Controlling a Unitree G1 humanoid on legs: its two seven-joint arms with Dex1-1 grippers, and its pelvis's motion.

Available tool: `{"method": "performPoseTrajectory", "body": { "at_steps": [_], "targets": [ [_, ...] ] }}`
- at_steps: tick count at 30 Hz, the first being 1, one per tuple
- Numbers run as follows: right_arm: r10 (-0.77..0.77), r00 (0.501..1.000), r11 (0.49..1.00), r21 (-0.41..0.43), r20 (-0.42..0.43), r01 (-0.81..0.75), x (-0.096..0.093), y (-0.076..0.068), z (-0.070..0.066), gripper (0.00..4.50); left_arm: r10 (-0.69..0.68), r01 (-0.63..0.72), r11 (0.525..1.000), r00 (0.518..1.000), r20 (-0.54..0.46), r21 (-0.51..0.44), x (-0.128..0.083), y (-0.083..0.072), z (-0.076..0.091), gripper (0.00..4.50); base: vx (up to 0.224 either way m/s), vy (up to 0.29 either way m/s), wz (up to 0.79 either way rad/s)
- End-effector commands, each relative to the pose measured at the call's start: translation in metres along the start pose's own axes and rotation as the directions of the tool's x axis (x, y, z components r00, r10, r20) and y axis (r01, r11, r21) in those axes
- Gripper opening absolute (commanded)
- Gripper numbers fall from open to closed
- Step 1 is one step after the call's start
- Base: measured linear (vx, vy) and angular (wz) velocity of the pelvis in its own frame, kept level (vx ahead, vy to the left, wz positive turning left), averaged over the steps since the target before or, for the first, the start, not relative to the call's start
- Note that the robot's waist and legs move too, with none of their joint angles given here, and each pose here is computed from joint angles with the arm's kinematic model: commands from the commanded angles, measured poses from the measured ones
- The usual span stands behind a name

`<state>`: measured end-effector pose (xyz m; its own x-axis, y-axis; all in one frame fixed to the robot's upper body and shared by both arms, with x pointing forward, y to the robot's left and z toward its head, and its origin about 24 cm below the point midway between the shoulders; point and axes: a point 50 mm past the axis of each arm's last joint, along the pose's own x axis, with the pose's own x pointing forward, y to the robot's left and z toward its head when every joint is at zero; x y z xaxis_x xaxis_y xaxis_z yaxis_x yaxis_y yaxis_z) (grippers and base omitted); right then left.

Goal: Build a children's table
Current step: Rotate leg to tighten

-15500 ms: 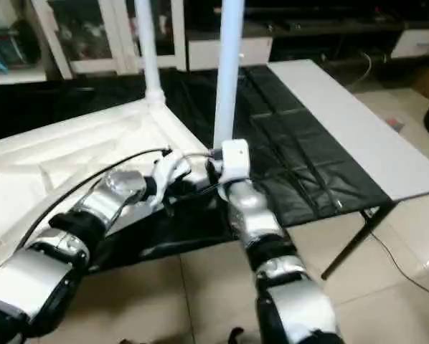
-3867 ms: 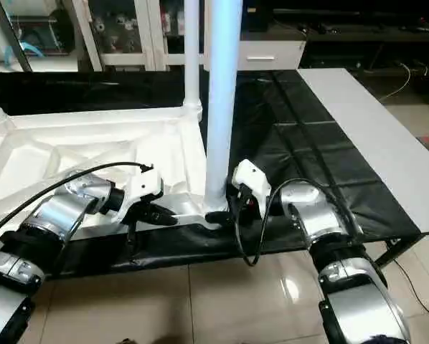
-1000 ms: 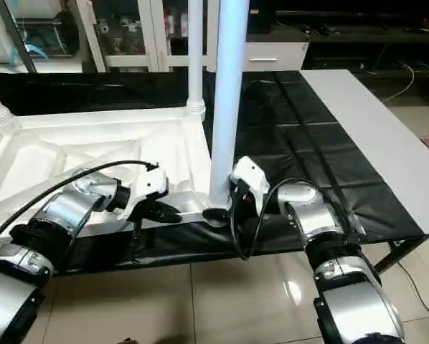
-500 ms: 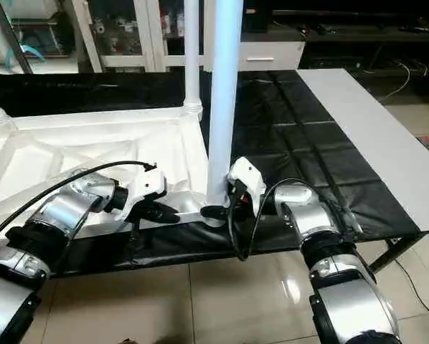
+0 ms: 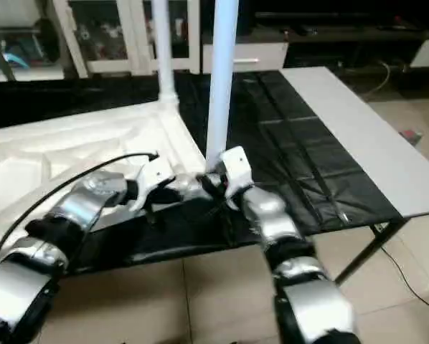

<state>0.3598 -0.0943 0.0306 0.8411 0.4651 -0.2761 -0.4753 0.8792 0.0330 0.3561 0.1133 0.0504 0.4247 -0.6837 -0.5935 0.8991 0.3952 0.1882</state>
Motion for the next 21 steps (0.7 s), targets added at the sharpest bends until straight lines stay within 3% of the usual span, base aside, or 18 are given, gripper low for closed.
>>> {"method": "performPoseTrajectory", "body": {
  "at_steps": [1, 4, 7, 9, 12, 17, 18, 21],
  "targets": [
    [-0.171, 0.984, 0.983, 0.052, -0.059, 0.174, -0.001, -0.011, -0.009, 2.68, -0.020, 0.020, 1.000, 0.999, -0.037, 0.002, 0.008, -0.008, -0.007, 0.00, 0.000, 0.000, 0.00],
    [-0.273, 0.960, 0.956, 0.098, -0.062, 0.278, 0.004, -0.005, -0.004, 2.68, -0.014, 0.014, 1.000, 0.999, -0.037, 0.000, 0.009, -0.007, -0.007, 0.00, 0.000, 0.000, 0.00],
    [-0.403, 0.909, 0.894, 0.166, -0.103, 0.416, 0.013, 0.011, 0.000, 2.68, 0.005, -0.005, 1.000, 0.999, -0.034, -0.004, 0.010, -0.006, -0.006, 0.00, 0.000, 0.000, 0.00],
    [-0.429, 0.893, 0.879, 0.168, -0.133, 0.447, 0.015, 0.019, -0.003, 2.67, 0.013, -0.013, 1.000, 0.999, -0.033, -0.005, 0.010, -0.006, -0.007, 0.00, 0.000, 0.000, 0.00],
    [-0.424, 0.895, 0.885, 0.145, -0.140, 0.442, 0.017, 0.030, -0.006, 2.67, 0.016, -0.016, 1.000, 0.999, -0.032, -0.009, 0.010, -0.006, -0.007, 0.00, 0.000, 0.000, 0.00],
    [-0.363, 0.931, 0.912, 0.190, -0.043, 0.364, 0.022, 0.035, 0.012, 2.67, 0.020, -0.021, 1.000, 0.999, -0.037, -0.018, 0.007, -0.005, -0.012, 0.00, 0.000, 0.000, 0.00],
    [-0.342, 0.939, 0.920, 0.194, -0.024, 0.340, 0.023, 0.037, 0.014, 3.37, 0.020, -0.021, 1.000, 0.999, -0.037, -0.018, 0.006, -0.004, -0.013, 0.00, 0.000, 0.000, 0.00],
    [-0.336, 0.941, 0.927, 0.188, 0.029, 0.325, 0.022, 0.034, 0.021, 3.46, 0.015, -0.015, 1.000, 0.999, -0.038, -0.016, 0.005, -0.004, -0.015, 0.00, 0.000, 0.000, 0.00]
  ]
}}
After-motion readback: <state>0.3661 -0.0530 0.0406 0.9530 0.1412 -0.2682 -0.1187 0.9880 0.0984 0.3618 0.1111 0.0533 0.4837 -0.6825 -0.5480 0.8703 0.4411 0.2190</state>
